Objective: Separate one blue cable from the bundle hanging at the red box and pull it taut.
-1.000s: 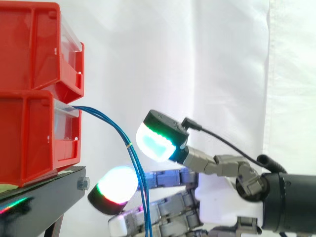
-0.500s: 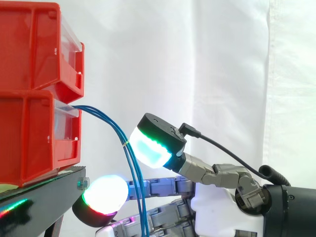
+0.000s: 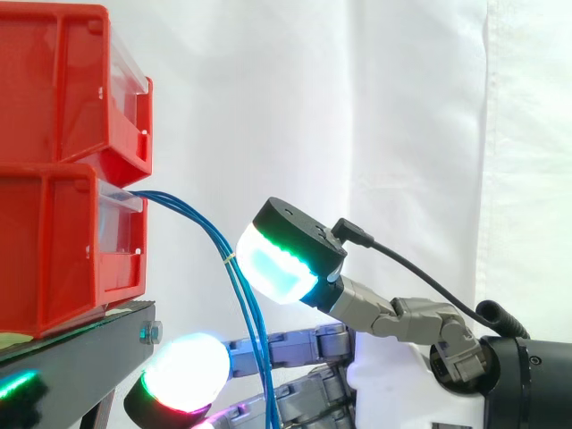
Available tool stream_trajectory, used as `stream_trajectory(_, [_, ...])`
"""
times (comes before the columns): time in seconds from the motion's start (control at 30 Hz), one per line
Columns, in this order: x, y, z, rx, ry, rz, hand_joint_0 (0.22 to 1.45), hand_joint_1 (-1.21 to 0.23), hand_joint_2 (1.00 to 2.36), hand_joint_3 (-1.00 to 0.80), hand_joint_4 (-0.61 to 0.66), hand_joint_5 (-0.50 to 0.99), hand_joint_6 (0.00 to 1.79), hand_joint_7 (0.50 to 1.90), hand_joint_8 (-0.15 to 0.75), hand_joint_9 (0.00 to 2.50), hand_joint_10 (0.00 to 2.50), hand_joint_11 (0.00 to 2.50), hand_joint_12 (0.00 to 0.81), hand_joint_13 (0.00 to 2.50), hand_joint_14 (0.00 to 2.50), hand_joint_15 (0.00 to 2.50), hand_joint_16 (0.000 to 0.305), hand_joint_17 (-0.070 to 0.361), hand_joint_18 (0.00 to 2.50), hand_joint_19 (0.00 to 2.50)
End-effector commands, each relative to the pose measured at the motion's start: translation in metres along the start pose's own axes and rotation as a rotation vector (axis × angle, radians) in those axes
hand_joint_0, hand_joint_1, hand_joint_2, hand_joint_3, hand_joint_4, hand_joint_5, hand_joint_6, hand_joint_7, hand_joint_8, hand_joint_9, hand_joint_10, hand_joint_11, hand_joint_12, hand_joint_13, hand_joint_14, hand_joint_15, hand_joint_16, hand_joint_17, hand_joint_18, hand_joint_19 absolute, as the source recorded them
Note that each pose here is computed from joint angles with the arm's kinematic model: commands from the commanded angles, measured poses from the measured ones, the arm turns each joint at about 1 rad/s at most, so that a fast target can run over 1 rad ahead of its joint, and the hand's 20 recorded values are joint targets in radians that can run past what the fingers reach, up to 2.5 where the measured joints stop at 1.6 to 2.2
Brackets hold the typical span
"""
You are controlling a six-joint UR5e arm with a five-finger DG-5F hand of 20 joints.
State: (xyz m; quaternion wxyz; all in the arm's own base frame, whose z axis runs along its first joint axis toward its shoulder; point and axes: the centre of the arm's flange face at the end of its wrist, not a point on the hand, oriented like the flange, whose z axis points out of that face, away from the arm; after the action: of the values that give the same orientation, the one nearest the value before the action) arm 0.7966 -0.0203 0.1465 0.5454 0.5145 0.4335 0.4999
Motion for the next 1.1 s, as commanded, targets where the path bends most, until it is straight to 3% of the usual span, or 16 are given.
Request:
stream_trajectory(0.0, [-0.004,0.004,-0.002,0.013,0.009,-0.007,0.47,-0.51,1.00,-0.50,0.21,-0.21,0.71,0.89,0.356,0.88,0.02,0.46,0.413,1.01,0.01,0.33,0.045,0.101,0.58,0.23])
stream_trajectory(0.17, [-0.004,0.008,-0.015,0.029,0.010,-0.018,0.48,-0.52,1.00,-0.50,0.21,-0.21,0.70,0.90,0.350,0.88,0.01,0.47,0.407,1.03,0.01,0.34,0.044,0.098,0.58,0.23])
stream_trajectory(0.2, [-0.004,0.015,-0.016,0.026,0.006,-0.018,0.48,-0.53,1.00,-0.50,0.20,-0.21,0.70,0.91,0.351,0.88,0.01,0.47,0.407,1.03,0.01,0.35,0.043,0.098,0.58,0.23])
stream_trajectory(0.33, [-0.006,0.020,-0.016,0.022,-0.006,-0.017,0.50,-0.55,1.00,-0.50,0.20,-0.21,0.70,0.92,0.343,0.88,0.01,0.47,0.402,1.04,0.01,0.36,0.042,0.095,0.57,0.24])
stream_trajectory(0.87, [-0.002,0.027,-0.016,0.012,-0.003,-0.013,0.56,-0.59,1.00,-0.50,0.17,-0.20,0.70,0.92,0.322,0.90,0.01,0.51,0.379,1.07,0.02,0.40,0.038,0.085,0.57,0.24])
stream_trajectory(0.97, [-0.002,0.028,-0.016,0.009,-0.022,-0.012,0.56,-0.59,1.00,-0.50,0.17,-0.20,0.70,0.93,0.323,0.90,0.02,0.51,0.376,1.07,0.01,0.40,0.037,0.084,0.57,0.24])
stream_trajectory(1.07, [-0.002,0.028,-0.016,0.007,-0.023,-0.012,0.57,-0.60,1.00,-0.50,0.17,-0.20,0.70,0.92,0.323,0.91,0.01,0.51,0.377,1.07,0.02,0.41,0.037,0.084,0.57,0.24])
